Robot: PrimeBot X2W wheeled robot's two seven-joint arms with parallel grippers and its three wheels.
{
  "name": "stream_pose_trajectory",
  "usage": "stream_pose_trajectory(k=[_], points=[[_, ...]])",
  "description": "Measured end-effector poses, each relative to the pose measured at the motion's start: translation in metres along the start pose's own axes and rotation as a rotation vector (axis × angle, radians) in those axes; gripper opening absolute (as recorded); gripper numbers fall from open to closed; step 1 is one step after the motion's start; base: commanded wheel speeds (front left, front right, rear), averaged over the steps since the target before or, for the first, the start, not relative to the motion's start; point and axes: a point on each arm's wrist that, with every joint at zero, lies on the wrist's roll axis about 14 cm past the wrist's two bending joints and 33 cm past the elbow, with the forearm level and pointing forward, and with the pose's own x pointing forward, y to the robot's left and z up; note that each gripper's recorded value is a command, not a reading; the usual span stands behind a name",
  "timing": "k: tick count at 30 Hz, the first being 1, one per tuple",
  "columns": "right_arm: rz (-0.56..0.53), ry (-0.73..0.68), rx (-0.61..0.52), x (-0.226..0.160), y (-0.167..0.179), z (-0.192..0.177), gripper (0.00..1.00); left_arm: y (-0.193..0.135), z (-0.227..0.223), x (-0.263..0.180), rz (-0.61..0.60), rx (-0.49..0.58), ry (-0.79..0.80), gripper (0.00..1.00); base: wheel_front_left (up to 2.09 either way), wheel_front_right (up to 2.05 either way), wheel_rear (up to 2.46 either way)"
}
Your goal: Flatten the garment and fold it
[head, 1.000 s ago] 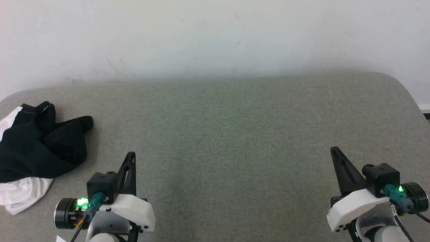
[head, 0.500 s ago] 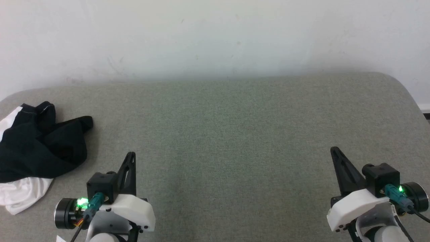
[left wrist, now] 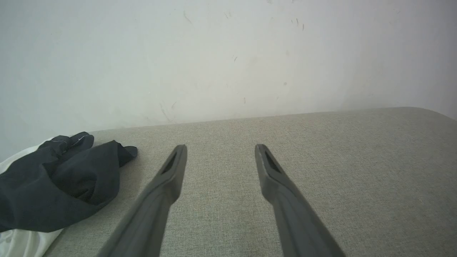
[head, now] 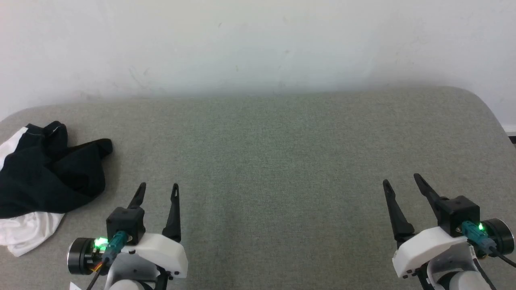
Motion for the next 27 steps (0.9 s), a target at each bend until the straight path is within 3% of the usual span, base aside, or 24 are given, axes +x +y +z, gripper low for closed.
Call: stream_pose_trajectory(k=[13, 27], points=[[0.035, -0.012, 0.013, 0.007, 0.011, 0.002, 1.0, 0.009, -0.002, -0.008, 0.039, -0.009, -0.009, 1.0, 0.0, 0.0, 0.0], [0.122, -0.029, 0.036, 0.021, 0.039, 0.004, 1.0, 0.04, -0.002, -0.027, 0.15, -0.02, -0.027, 1.0, 0.0, 0.0, 0.0]])
